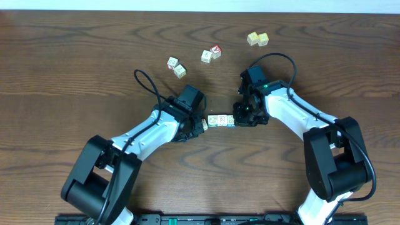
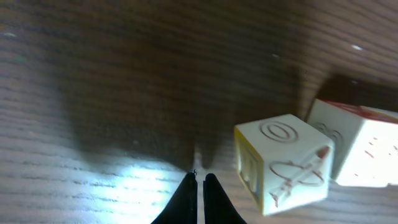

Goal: Lift 4 blocks

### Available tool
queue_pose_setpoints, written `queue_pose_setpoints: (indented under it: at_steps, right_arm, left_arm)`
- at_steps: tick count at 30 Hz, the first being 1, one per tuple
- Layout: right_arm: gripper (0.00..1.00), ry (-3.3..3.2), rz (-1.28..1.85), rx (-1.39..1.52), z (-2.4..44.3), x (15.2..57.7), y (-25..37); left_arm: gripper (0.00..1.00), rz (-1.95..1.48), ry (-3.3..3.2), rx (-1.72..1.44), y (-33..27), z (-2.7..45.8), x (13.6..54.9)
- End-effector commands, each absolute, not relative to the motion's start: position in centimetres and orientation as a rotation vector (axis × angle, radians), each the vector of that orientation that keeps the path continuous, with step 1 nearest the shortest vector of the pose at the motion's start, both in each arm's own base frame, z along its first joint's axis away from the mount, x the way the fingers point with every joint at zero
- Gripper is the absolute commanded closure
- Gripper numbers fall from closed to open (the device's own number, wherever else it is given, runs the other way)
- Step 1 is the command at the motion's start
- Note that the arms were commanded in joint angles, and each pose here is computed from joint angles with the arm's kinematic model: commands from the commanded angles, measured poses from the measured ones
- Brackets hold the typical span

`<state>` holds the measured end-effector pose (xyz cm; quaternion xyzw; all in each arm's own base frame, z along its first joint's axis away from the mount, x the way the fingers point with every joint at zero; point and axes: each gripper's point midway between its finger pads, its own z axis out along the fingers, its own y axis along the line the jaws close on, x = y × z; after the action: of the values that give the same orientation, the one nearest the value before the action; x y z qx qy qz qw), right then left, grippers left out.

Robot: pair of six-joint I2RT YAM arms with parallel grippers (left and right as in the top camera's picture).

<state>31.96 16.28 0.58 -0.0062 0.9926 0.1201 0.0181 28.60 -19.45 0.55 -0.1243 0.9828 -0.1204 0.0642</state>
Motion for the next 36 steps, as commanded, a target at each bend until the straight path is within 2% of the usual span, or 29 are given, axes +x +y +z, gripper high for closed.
queue_pose_setpoints:
  at_steps: [1, 19, 24, 29, 32, 36]
  right_arm:
    - [0.97, 3.078, 0.368, -0.043, 0.7, 31.9, 16.3]
    - [0.97, 3.08, 0.366, -0.044, 0.7, 31.9, 16.3]
    - [0.97, 3.081, 0.367, -0.044, 0.7, 31.8, 16.3]
    - [0.97, 3.09, 0.362, -0.043, 0.6, 31.6, 16.2]
    - [0.97, 3.091, 0.361, -0.042, 0.6, 31.6, 16.2]
    - [0.97, 3.087, 0.364, -0.043, 0.6, 31.7, 16.2]
  left_arm:
    - [0.93, -0.328, 2.959, -0.427, -19.0, -0.3, 28.9]
    - [0.93, -0.428, 2.878, -0.404, -20.5, 0.0, 31.0]
    - [0.93, -0.385, 2.853, -0.339, -19.7, 0.3, 31.8]
    - [0.93, -0.384, 2.827, -0.424, -17.6, 2.5, 32.5]
    - [0.93, -0.386, 2.834, -0.446, -16.7, 4.1, 31.7]
    - [0.93, -0.508, 2.94, -0.385, -19.0, 4.0, 28.8]
